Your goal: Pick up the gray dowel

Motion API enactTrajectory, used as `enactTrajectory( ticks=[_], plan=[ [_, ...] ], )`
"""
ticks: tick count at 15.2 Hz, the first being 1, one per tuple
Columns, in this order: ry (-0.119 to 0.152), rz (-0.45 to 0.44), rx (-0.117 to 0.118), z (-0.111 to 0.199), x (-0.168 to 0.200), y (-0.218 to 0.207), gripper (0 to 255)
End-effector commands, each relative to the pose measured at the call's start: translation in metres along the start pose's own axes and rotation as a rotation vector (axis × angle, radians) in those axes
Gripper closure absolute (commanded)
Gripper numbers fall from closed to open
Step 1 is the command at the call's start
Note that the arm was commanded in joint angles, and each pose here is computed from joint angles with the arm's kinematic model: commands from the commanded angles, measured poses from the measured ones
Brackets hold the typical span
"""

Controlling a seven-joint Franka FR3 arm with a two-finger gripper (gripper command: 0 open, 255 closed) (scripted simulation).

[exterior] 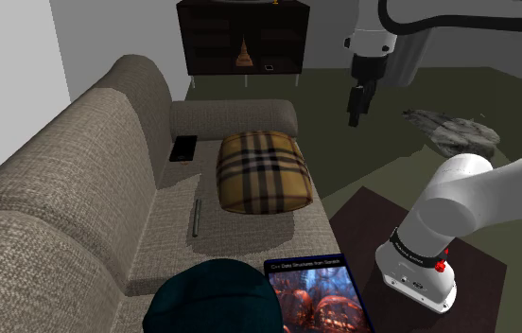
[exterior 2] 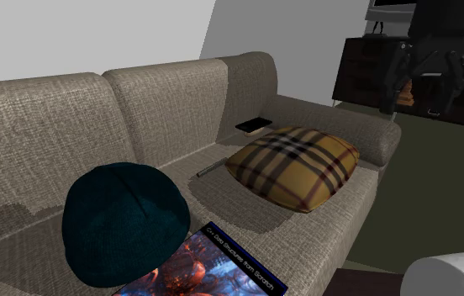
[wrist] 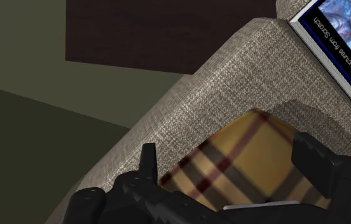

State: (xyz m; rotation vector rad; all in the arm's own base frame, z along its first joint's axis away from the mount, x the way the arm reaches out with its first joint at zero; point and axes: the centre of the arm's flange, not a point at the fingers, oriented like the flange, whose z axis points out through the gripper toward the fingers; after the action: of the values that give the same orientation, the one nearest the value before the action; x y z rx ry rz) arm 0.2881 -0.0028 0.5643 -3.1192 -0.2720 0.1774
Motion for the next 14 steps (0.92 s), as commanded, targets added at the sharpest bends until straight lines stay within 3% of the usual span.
enactTrajectory(
  ticks=[1,14],
  plan=[
    [0.000,0.000,0.000,0.000,0.000,0.000,0],
    [0.037,0.257,-0.001,0.078,0.066,-0.136,0]
  ],
)
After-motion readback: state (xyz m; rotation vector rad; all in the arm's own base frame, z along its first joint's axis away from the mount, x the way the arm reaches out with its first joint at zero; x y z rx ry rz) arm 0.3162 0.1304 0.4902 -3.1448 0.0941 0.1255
